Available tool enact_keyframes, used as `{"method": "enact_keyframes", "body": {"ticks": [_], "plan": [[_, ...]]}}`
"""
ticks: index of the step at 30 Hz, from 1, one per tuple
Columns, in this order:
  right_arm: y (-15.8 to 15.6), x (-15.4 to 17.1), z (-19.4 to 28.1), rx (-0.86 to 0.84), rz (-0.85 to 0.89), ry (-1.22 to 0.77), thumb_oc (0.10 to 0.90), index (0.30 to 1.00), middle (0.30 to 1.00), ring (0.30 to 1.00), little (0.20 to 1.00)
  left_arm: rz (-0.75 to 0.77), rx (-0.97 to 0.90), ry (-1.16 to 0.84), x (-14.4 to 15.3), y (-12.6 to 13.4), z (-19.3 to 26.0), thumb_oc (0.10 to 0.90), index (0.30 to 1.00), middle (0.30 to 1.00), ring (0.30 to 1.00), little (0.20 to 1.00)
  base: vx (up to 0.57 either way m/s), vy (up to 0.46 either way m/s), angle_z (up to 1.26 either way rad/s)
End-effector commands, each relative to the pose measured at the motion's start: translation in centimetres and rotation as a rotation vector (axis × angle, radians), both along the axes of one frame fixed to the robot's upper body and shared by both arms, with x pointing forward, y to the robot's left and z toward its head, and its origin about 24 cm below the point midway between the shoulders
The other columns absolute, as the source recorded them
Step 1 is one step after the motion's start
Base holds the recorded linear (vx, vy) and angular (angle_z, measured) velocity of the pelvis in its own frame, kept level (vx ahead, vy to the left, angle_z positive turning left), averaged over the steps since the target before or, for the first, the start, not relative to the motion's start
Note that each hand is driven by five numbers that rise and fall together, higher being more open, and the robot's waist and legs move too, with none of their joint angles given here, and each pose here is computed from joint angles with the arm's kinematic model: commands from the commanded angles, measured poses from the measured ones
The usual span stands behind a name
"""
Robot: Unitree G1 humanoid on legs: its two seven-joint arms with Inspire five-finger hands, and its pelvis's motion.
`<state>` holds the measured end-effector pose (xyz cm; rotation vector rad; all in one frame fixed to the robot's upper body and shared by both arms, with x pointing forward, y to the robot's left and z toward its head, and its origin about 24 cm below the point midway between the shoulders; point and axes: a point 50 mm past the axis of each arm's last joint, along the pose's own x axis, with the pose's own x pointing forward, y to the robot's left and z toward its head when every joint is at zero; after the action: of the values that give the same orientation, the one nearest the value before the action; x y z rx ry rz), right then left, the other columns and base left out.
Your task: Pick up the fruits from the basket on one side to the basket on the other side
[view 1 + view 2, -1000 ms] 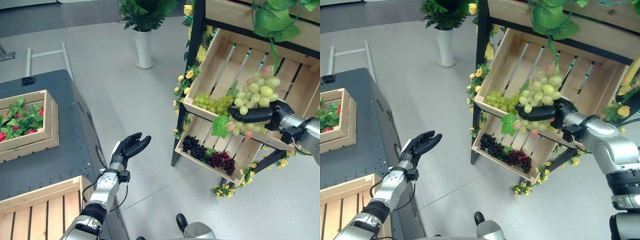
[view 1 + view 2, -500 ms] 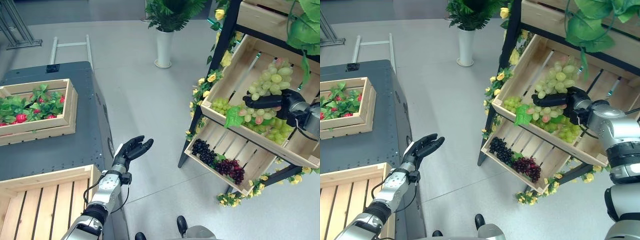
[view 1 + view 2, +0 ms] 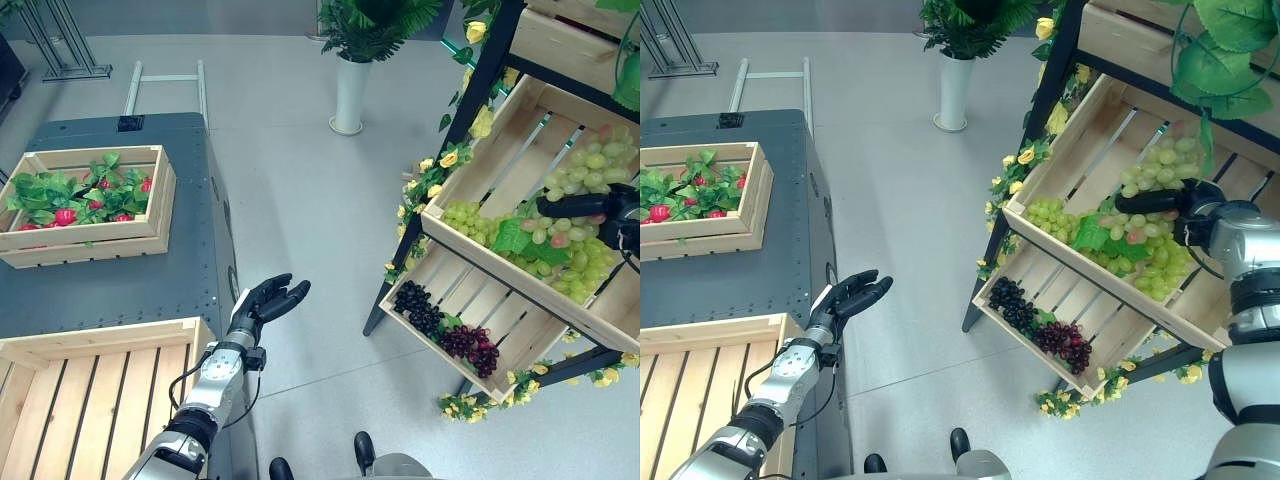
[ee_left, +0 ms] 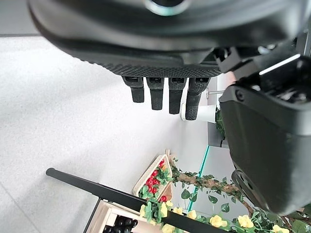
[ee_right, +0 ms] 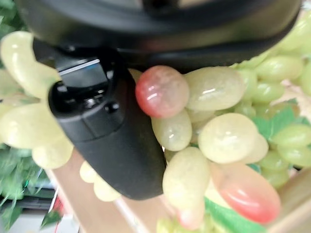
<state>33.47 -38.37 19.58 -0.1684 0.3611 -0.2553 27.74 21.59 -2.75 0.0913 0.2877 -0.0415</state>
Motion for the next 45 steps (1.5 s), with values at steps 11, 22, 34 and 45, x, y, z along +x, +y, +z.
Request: {"method": "enact_keyframes", "body": {"ticks": [11,22,34,45], "plan": [[-5.0,-3.6,9.1,-0.197,-0.215,-0.259,0.800,0.900,0.900,0.900,0.900,-0.082,-0.024,-0.241,3.5,-1.6,5.2,0.800,0.900,0.900,0.900,0.900,0.00,0.000,0.00],[-3.6,-2.5,9.1,-0.191,-0.095,-0.262,0.800,0.900,0.900,0.900,0.900,-0.094,-0.023,-0.228,3.6,-1.8,5.0,0.800,0.900,0.900,0.900,0.900,0.00,0.000,0.00],[-0.4,-1.0,10.0,-0.285,0.083,-0.324,0.800,0.900,0.900,0.900,0.900,-0.116,-0.024,-0.225,3.6,-1.5,5.1,0.800,0.900,0.900,0.900,0.900,0.01,0.001,-0.01],[1.4,-1.8,8.6,-0.366,0.168,-0.425,0.800,0.900,0.900,0.900,0.900,-0.115,-0.030,-0.214,3.4,-1.4,4.9,0.800,0.900,0.900,0.900,0.900,0.02,0.013,-0.08]]}}
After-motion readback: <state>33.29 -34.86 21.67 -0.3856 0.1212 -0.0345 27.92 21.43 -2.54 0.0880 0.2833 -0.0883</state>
